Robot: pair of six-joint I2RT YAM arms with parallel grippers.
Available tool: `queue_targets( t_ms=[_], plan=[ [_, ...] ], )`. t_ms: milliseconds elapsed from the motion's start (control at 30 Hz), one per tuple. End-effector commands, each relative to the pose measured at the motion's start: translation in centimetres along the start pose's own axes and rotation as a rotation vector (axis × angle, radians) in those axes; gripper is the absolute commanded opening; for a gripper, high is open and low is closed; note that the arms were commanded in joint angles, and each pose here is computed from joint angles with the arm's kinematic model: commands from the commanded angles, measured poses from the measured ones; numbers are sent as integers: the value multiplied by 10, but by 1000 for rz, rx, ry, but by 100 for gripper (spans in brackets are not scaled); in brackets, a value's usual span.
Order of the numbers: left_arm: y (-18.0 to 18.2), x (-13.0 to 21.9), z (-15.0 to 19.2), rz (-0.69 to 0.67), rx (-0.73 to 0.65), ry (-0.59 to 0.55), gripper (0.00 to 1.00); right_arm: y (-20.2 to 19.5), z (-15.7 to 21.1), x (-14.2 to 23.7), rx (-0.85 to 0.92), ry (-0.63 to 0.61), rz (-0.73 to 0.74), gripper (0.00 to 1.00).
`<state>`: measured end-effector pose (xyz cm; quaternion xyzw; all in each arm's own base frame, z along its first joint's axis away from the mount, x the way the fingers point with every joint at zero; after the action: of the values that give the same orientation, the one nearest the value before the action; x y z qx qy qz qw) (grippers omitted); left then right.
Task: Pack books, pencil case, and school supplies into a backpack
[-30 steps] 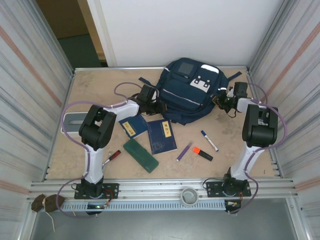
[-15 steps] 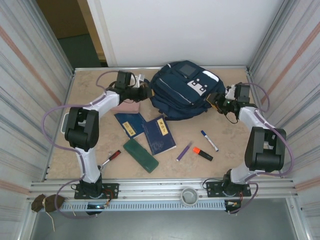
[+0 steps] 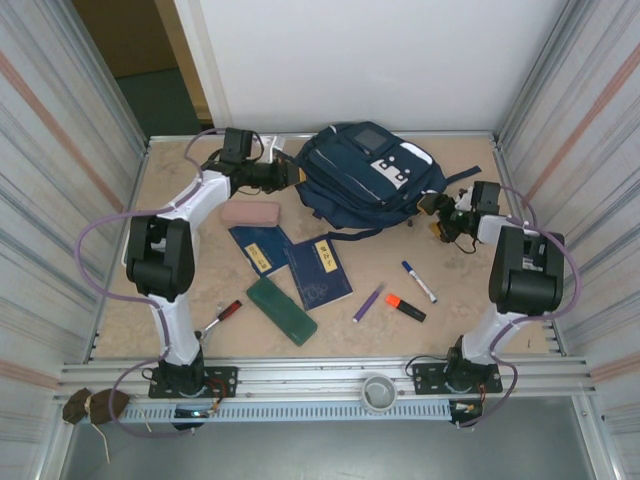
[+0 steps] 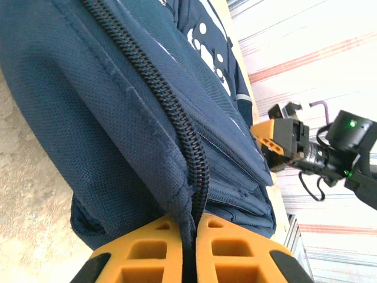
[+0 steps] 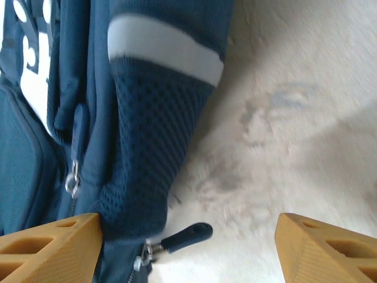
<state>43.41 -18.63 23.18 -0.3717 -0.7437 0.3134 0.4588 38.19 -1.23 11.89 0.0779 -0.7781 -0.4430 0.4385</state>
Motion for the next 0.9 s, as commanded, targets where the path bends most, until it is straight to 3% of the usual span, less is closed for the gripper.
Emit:
queue_targets(
  t_ms=[0, 100, 233, 333, 433, 533, 600, 667, 767, 867],
  plan=[
    [-15, 10, -10, 87, -67, 16, 3, 18, -26, -13, 22, -29, -132, 74],
    [-5, 8, -14, 73, -50, 22, 2, 25, -36, -18, 28, -51, -161, 65],
    [8, 8, -27, 59, -23, 7, 3, 31, -38, -21, 3, -50, -182, 22],
    [18, 7, -42, 32, -4, -5, 8, 43, -28, -12, -24, -68, -228, 6],
    [38, -1, -58, -23, 27, -17, 17, 66, -13, 5, -73, -127, -295, 1],
    [50, 3, -77, -95, 39, -59, 39, 89, 6, 17, -167, -202, -331, 0],
    [56, 18, -88, -166, 52, -122, 51, 107, 18, 21, -198, -248, -345, 0],
    [56, 41, -93, -225, 54, -201, 56, 125, 31, 22, -215, -281, -356, 0],
    [39, 80, -80, -302, 18, -327, 62, 144, 48, 20, -242, -312, -368, 0],
    [21, 103, -42, -347, -14, -401, 66, 162, 61, 19, -238, -331, -383, 0]
  ],
)
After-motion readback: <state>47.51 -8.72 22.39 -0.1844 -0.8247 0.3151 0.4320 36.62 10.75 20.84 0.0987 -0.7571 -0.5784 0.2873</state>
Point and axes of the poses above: each hand's point on the last joint's axis, 136 mm out from that joint toward the fingers, its own x axis back along the fingers, its own y axis along the line the jaws close on, z = x × y, the point moved 8 cm from there along x, back along the fingers, and after that the axes turned 6 degrees about x, right-handed, at the moved point
